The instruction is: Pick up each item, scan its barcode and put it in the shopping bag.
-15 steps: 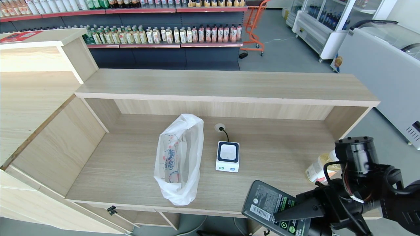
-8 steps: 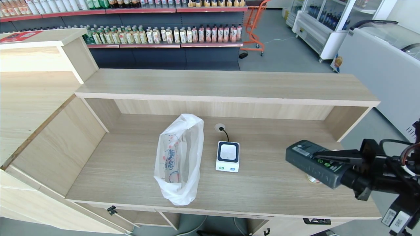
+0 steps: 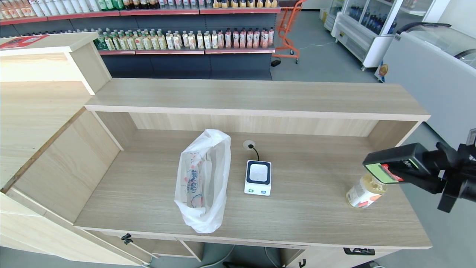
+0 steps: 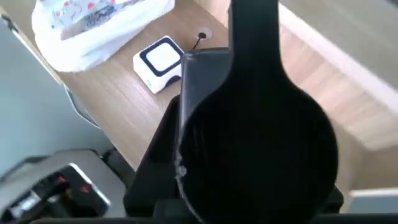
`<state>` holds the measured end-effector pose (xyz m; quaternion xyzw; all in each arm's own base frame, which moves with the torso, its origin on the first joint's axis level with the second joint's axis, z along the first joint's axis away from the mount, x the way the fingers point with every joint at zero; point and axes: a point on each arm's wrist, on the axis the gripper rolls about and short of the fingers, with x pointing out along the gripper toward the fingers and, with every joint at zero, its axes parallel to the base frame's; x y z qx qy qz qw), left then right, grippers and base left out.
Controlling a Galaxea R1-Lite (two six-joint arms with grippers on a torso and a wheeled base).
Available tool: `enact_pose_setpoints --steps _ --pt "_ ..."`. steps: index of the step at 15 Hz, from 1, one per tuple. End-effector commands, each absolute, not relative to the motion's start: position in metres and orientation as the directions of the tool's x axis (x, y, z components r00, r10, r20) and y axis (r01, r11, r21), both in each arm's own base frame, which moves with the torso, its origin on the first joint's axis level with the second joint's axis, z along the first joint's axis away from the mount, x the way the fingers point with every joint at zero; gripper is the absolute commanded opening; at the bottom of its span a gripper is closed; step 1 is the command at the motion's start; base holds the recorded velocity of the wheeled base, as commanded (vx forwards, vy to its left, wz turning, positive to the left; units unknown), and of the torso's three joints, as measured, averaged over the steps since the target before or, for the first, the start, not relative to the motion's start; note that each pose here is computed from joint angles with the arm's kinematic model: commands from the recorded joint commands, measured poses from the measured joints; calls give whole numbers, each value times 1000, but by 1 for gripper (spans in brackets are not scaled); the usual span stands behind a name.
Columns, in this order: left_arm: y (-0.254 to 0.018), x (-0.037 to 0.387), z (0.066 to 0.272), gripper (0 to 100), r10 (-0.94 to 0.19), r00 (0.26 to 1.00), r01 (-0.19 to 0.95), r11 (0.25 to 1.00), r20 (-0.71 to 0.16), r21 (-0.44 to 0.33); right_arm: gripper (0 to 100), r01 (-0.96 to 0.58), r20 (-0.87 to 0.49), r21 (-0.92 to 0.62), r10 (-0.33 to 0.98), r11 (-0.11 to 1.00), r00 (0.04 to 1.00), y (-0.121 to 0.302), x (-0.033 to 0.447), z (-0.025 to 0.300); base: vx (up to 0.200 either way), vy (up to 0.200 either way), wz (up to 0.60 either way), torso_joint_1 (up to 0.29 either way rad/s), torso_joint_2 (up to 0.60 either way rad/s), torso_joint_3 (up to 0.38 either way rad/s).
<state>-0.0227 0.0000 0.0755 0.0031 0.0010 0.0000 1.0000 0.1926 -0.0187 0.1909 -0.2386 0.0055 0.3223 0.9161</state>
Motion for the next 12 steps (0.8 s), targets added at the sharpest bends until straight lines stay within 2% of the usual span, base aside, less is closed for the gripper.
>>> enact_pose_setpoints --steps 1,2,3,4,8,12 --pt "0 -23 76 100 0 1000 0 1000 -2 6 0 -442 -177 -33 430 897 885 0 204 201 0 0 0 0 0 0" --pt "0 -23 76 100 0 1000 0 1000 -2 6 0 -412 -190 239 458 879 868 20 208 203 0 0 0 0 0 0" --pt "0 -23 76 100 0 1000 0 1000 -2 6 0 -397 -198 383 494 834 847 29 208 202 0 0 0 0 0 0" --pt "0 -23 76 100 -2 1000 2 1000 -2 6 0 -372 -221 459 510 806 832 35 213 197 0 0 0 0 0 0" --pt "0 -23 76 100 0 1000 0 1000 -2 6 0 -257 -299 598 509 759 807 43 244 176 0 0 0 0 0 0" --pt "0 -23 76 100 -2 1000 2 1000 -2 6 0 -232 -324 612 507 756 799 45 254 170 0 0 0 0 0 0"
